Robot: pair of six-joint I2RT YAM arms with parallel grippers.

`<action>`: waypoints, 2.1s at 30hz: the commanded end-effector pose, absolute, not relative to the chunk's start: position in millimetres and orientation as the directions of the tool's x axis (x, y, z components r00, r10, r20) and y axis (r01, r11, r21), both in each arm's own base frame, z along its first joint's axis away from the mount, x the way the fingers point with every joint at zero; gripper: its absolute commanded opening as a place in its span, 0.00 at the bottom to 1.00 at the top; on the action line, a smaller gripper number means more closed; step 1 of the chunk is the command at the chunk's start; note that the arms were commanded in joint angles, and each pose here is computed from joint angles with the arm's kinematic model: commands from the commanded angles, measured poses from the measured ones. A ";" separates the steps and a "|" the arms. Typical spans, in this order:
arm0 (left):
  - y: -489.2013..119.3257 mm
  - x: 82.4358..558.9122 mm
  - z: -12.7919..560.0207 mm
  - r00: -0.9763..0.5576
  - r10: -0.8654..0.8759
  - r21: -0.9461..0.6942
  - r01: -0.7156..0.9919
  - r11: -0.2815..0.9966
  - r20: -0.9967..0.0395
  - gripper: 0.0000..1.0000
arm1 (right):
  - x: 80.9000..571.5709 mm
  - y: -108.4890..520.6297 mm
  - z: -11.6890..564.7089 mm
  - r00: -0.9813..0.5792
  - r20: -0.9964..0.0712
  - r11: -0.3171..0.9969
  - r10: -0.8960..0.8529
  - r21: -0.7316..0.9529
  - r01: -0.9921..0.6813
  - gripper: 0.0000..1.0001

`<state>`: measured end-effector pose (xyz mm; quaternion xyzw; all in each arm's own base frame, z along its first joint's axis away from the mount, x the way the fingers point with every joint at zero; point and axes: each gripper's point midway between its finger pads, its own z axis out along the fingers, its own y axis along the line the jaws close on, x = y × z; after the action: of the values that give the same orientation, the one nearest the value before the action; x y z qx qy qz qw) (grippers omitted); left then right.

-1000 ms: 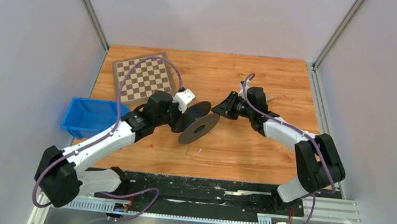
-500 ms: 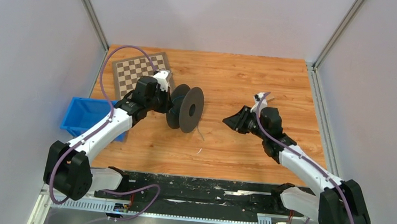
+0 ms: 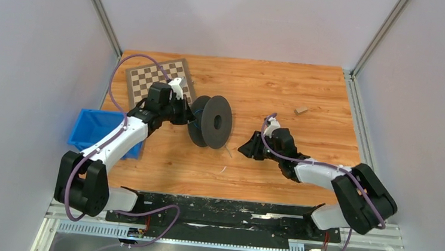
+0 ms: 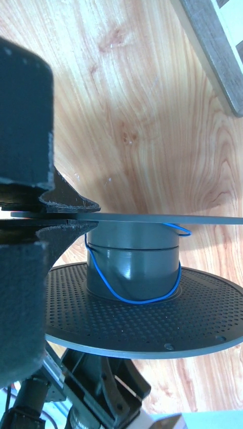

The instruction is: Wrap the cables

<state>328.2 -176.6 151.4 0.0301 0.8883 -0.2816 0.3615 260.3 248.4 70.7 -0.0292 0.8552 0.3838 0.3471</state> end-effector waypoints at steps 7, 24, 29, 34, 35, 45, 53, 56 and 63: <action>-175.4 333.4 156.8 -0.738 -0.232 -0.567 0.239 0.788 -0.634 0.00 | 272.1 294.6 70.9 -0.733 -0.650 0.585 0.199 0.680 -0.443 0.34; -174.3 340.6 135.7 -0.731 -0.353 -0.647 0.159 0.745 -0.585 0.00 | 274.5 320.2 36.4 -0.783 -0.582 0.599 0.220 0.714 -0.363 0.25; -175.8 345.1 128.1 -0.697 -0.438 -0.699 0.126 0.704 -0.567 0.00 | 277.9 313.8 46.1 -0.769 -0.555 0.586 0.317 0.752 -0.301 0.00; -181.2 350.0 113.3 -0.655 -0.603 -0.818 0.041 0.574 -0.455 0.00 | 287.9 322.1 66.1 -0.764 -0.501 0.523 0.406 0.813 -0.255 0.00; -183.8 354.3 113.1 -0.644 -0.628 -0.839 0.040 0.543 -0.437 0.00 | 290.5 323.5 69.1 -0.761 -0.489 0.510 0.426 0.825 -0.245 0.00; -210.8 356.2 93.1 -0.653 -0.635 -0.855 0.037 0.517 -0.413 0.00 | 296.8 315.4 55.0 -0.741 -0.382 0.454 0.553 0.883 -0.116 0.00; -224.1 348.7 85.1 -0.659 -0.632 -0.860 0.043 0.509 -0.407 0.00 | 299.9 290.6 47.5 -0.706 -0.392 0.472 0.589 0.877 -0.093 0.00; -227.3 342.3 83.3 -0.667 -0.625 -0.863 0.054 0.501 -0.405 0.01 | 298.8 285.2 46.0 -0.723 -0.372 0.463 0.582 0.882 -0.081 0.00; -232.8 330.4 72.8 -0.683 -0.597 -0.851 0.071 0.521 -0.422 0.04 | 289.7 283.1 50.9 -0.759 -0.312 0.401 0.572 0.913 -0.073 0.00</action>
<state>337.3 -228.2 82.0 -0.1842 0.7866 -0.4688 0.3570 293.9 277.6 29.9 0.1670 0.8048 0.4762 0.3125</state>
